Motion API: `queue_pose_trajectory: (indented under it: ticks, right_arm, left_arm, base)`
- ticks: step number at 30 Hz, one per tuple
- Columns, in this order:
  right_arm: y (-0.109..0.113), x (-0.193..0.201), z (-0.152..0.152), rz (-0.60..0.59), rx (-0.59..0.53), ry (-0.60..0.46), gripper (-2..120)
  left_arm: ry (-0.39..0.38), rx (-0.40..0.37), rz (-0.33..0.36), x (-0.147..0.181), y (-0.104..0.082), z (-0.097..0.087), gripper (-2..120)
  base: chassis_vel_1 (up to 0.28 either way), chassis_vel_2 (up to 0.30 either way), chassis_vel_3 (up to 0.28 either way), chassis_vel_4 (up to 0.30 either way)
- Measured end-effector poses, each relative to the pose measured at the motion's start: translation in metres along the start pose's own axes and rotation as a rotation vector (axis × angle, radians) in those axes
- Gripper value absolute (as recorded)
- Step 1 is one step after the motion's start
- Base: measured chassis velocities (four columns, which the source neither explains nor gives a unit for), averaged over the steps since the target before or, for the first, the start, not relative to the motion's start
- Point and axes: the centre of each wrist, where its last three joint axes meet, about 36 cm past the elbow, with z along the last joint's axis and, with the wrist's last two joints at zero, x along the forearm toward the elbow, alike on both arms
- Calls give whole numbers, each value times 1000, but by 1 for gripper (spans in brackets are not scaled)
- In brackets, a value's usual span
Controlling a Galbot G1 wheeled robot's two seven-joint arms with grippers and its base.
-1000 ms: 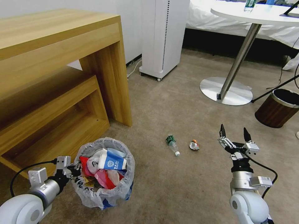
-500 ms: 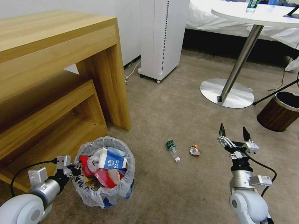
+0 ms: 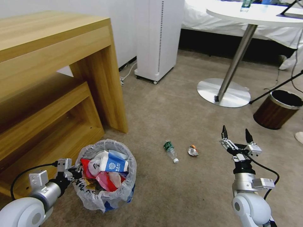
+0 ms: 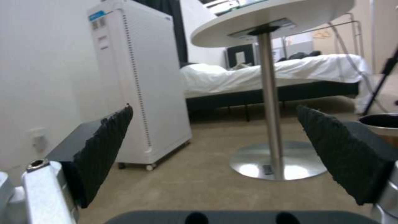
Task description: Pick up the trash bin and place the garbage on the floor into it.
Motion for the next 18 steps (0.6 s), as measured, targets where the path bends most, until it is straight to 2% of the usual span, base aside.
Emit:
queue_pose_trajectory:
  ticks: [18]
  right_arm:
    - [-3, 0, 6, -9, 9, -26, 100]
  left_arm:
    - [5, 8, -9, -2, 3, 2, 1]
  base:
    - [-40, -41, -40, -37]
